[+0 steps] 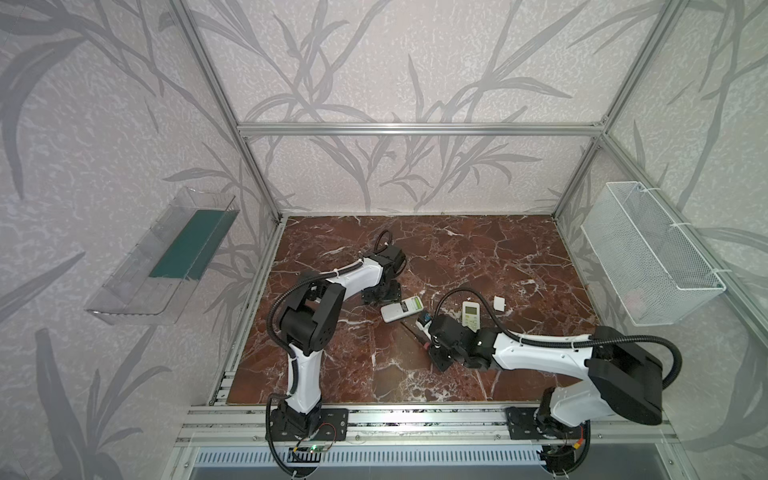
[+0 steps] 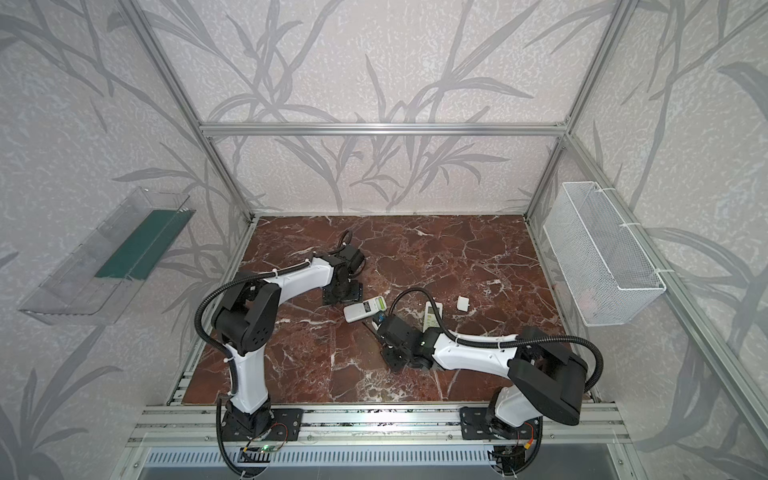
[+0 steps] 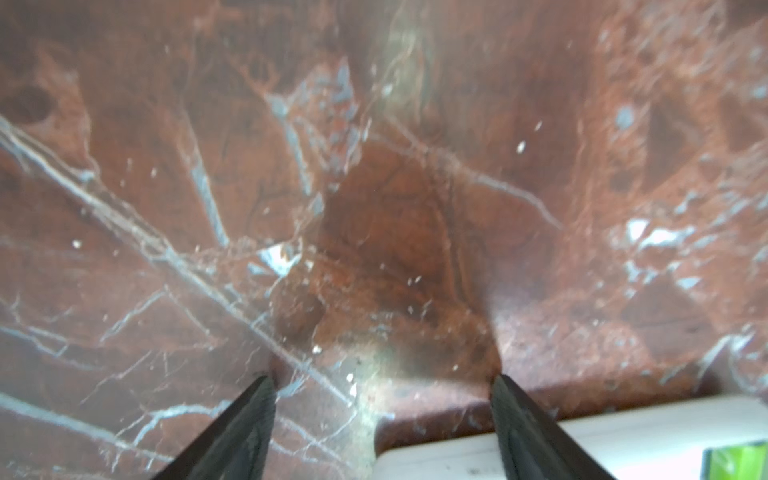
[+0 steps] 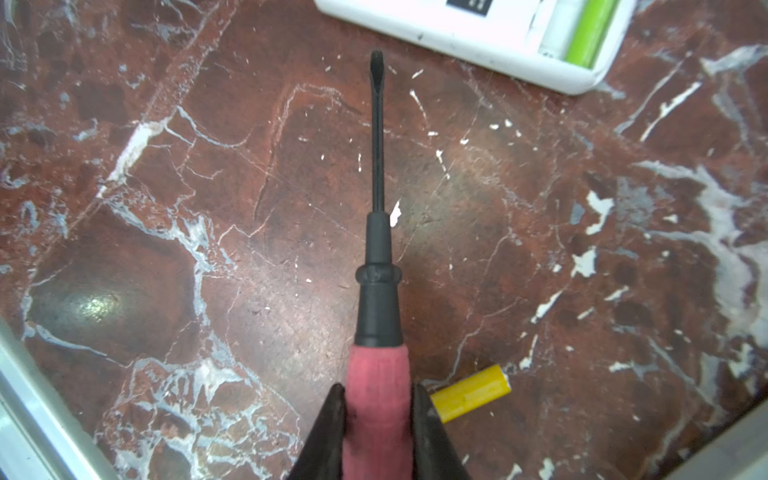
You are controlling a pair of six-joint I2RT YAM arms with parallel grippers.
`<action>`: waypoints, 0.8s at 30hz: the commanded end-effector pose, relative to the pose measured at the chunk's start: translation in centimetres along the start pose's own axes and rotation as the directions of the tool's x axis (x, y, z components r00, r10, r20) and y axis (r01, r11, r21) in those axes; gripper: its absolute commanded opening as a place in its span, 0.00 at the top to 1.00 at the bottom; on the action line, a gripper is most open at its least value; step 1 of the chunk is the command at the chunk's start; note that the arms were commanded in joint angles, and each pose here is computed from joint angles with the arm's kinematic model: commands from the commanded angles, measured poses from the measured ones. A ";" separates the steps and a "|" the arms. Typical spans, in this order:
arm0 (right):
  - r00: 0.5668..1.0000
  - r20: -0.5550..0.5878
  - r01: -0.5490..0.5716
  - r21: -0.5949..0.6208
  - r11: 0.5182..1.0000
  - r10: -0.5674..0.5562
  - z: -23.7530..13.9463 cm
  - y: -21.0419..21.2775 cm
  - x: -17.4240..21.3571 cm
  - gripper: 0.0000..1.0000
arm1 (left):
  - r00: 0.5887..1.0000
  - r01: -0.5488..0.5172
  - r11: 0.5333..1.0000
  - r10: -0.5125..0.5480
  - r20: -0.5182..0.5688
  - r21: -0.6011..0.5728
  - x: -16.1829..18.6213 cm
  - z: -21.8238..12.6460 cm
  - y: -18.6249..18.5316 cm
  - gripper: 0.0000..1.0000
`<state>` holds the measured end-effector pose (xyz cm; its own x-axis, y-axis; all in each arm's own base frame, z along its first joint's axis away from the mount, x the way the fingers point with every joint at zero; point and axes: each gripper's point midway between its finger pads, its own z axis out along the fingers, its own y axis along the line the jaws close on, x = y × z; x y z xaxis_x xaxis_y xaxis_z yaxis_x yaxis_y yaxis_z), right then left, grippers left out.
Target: Unload the batteries from the remote control
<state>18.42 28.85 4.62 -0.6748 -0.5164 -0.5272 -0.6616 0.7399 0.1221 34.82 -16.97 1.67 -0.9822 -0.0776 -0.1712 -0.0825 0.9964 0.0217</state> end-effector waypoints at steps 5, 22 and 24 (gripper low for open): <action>0.995 0.040 -0.096 0.051 0.994 0.094 -2.4 -2.7 -1.8 1.00 | 0.995 -0.004 1.000 0.003 -0.095 -0.011 3.7 -0.1 1.5 0.24; 0.984 0.012 -0.180 0.058 0.982 0.179 -5.3 -5.3 -4.1 1.00 | 0.973 -0.222 0.962 0.210 0.093 0.159 3.6 -4.5 -2.9 0.03; 0.983 0.005 -0.184 0.059 0.981 0.184 -5.3 -5.4 -4.3 1.00 | 0.970 -0.240 0.957 0.230 0.080 0.162 4.3 -3.9 -3.4 0.03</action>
<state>23.43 25.01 10.64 -0.7708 -0.3490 -0.5329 -0.4999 0.8499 0.1665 31.36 -20.28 5.86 -0.9583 0.0996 -0.2677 0.1294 0.9869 -0.0962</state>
